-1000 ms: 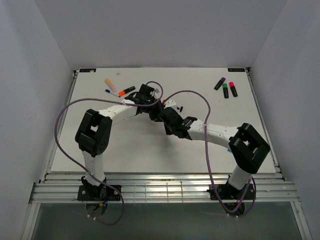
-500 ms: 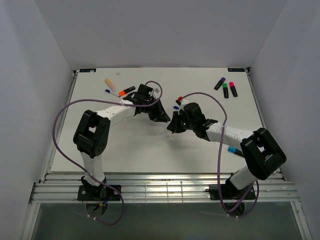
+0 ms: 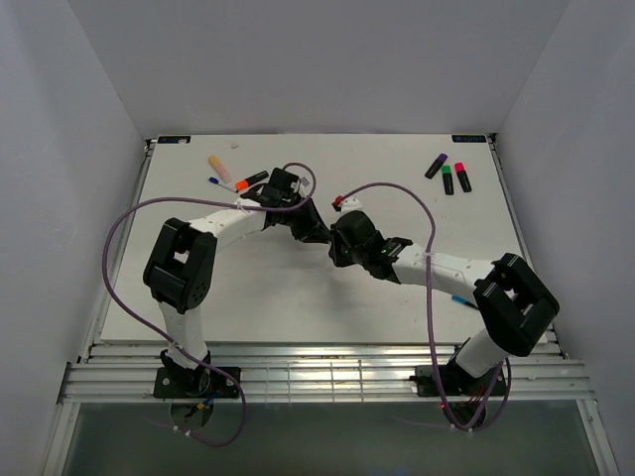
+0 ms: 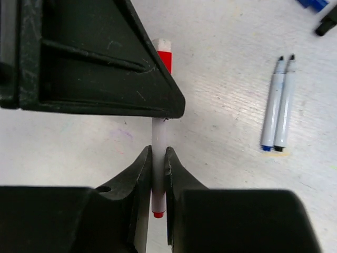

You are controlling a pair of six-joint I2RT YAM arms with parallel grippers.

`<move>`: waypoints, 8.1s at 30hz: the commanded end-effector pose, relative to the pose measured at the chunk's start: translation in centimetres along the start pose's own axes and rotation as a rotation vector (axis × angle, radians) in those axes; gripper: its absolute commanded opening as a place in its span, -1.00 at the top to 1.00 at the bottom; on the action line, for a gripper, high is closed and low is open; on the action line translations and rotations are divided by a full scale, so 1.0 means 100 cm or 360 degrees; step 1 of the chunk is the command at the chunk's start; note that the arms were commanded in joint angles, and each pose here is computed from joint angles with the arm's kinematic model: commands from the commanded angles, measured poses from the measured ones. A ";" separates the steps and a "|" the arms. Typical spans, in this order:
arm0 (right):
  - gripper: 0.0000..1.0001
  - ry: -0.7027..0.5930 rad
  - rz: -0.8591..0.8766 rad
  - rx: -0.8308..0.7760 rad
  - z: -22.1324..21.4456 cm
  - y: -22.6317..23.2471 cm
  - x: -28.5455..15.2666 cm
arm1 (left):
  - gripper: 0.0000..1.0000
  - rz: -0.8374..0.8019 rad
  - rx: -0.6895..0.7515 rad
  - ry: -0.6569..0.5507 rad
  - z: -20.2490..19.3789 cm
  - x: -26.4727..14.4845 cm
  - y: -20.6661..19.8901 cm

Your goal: Open the pen caps

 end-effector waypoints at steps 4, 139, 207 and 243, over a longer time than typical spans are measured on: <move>0.85 0.0297 -0.0476 -0.0291 -0.030 -0.024 -0.027 | 1.00 0.0038 -0.0109 -0.0455 0.053 -0.024 0.015; -0.33 0.0481 -0.1124 0.1736 -0.132 -0.204 -0.158 | -0.22 -0.0495 0.0267 -0.0003 -0.011 0.012 0.008; 0.85 0.0316 -0.0772 0.1381 -0.067 -0.181 -0.089 | -0.08 -0.0571 0.0597 0.0152 -0.053 0.034 0.008; 0.85 0.0176 -0.0018 0.0913 0.012 -0.059 -0.009 | -0.20 -0.0447 0.0689 -0.0022 -0.072 0.019 0.019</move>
Point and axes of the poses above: each gripper's point midway between its finger pads, its own x axis out along the fingers, its own y axis along the line the jaws close on, z = x × y, the point moved 10 cm from there along -x, back along the fingers, and after that the axes turned 15 degrees about -x, right-handed, at the moved point
